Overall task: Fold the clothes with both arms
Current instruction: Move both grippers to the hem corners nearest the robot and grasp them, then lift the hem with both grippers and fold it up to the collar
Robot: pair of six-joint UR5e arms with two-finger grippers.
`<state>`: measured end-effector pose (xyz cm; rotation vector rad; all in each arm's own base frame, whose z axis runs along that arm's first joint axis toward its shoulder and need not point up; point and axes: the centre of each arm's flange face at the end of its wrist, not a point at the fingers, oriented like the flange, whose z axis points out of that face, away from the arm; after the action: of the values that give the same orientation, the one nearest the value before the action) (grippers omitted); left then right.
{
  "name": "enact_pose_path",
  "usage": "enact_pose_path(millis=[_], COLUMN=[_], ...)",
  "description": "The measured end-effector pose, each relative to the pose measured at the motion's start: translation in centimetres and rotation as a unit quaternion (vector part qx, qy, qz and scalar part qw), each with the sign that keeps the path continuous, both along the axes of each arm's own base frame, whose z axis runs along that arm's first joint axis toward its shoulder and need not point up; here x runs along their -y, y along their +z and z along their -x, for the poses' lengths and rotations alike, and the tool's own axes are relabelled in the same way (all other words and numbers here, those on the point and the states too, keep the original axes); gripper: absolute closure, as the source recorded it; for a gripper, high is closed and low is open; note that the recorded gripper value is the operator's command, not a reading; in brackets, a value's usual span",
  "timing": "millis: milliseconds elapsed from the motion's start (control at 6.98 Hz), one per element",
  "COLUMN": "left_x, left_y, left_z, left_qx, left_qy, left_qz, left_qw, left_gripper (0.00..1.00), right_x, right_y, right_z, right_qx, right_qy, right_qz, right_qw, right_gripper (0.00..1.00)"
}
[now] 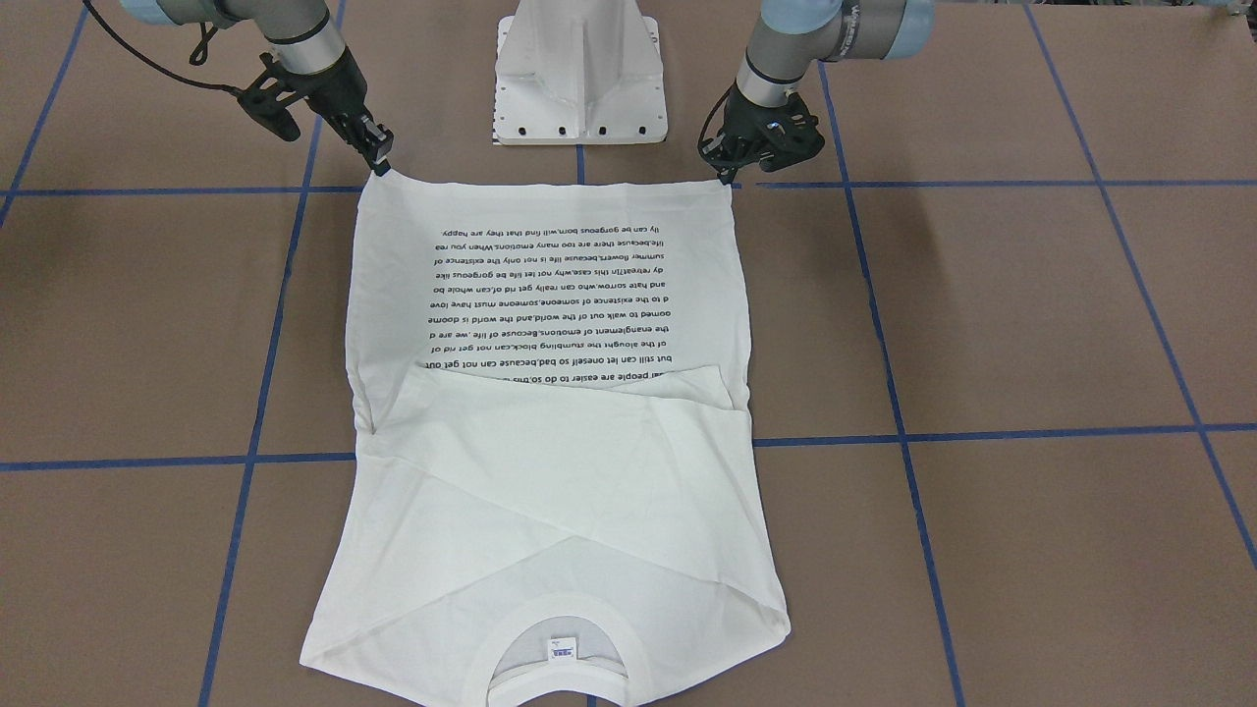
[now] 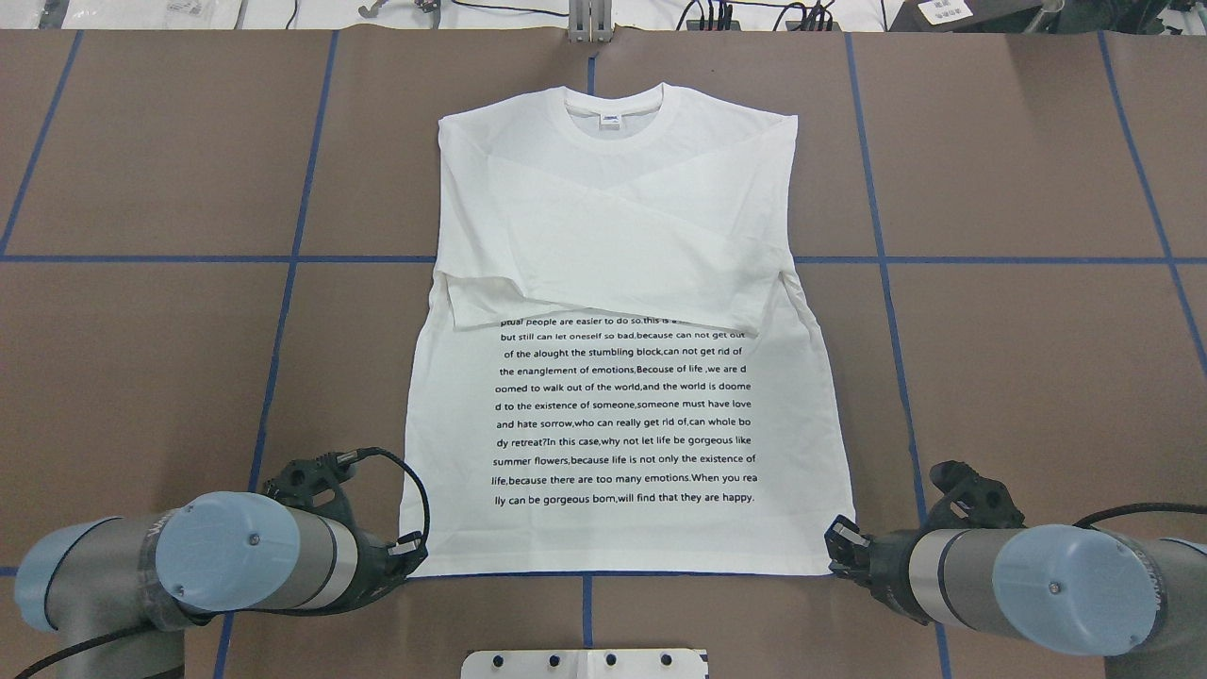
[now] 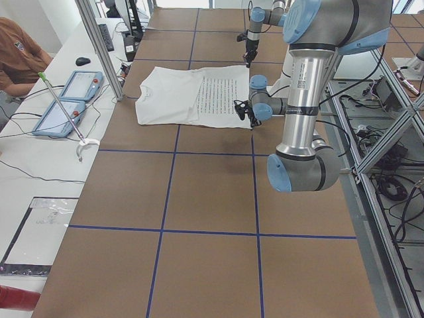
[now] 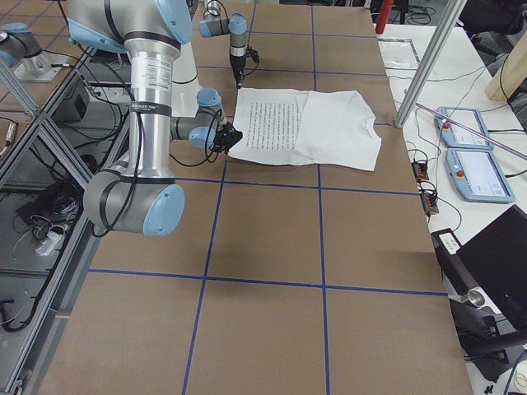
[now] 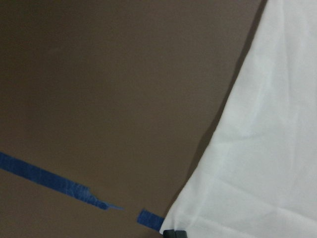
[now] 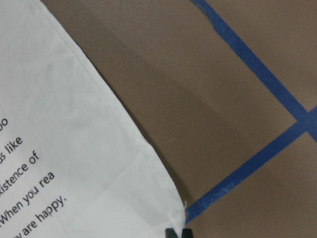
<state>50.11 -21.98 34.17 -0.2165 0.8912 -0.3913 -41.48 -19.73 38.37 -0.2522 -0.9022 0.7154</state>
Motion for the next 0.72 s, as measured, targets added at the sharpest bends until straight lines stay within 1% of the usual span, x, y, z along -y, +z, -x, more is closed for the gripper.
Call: enact_pose_path(millis=[143, 430, 716], left_x=[0.1, -0.2, -1.5], left_y=[-0.5, -2.8, -5.5], left_z=[0.2, 1.9, 4.3], left_qx=[-0.005, -0.03, -0.048], left_qy=[-0.002, -0.004, -0.006], left_qz=[-0.002, -0.006, 0.005], left_qw=[1.0, 0.9995, 0.9988], left_gripper=[1.0, 1.0, 1.0], right_x=[0.0, -0.1, -0.8], right_y=[0.0, -0.9, -2.3], right_z=[0.0, -0.8, -2.6], right_qx=[0.001, 0.009, 0.021], right_qy=[0.0, 0.001, -0.005], right_qz=[0.0, -0.001, -0.003], right_qw=[1.0, 1.0, 0.9998], right_gripper=[1.0, 1.0, 1.0])
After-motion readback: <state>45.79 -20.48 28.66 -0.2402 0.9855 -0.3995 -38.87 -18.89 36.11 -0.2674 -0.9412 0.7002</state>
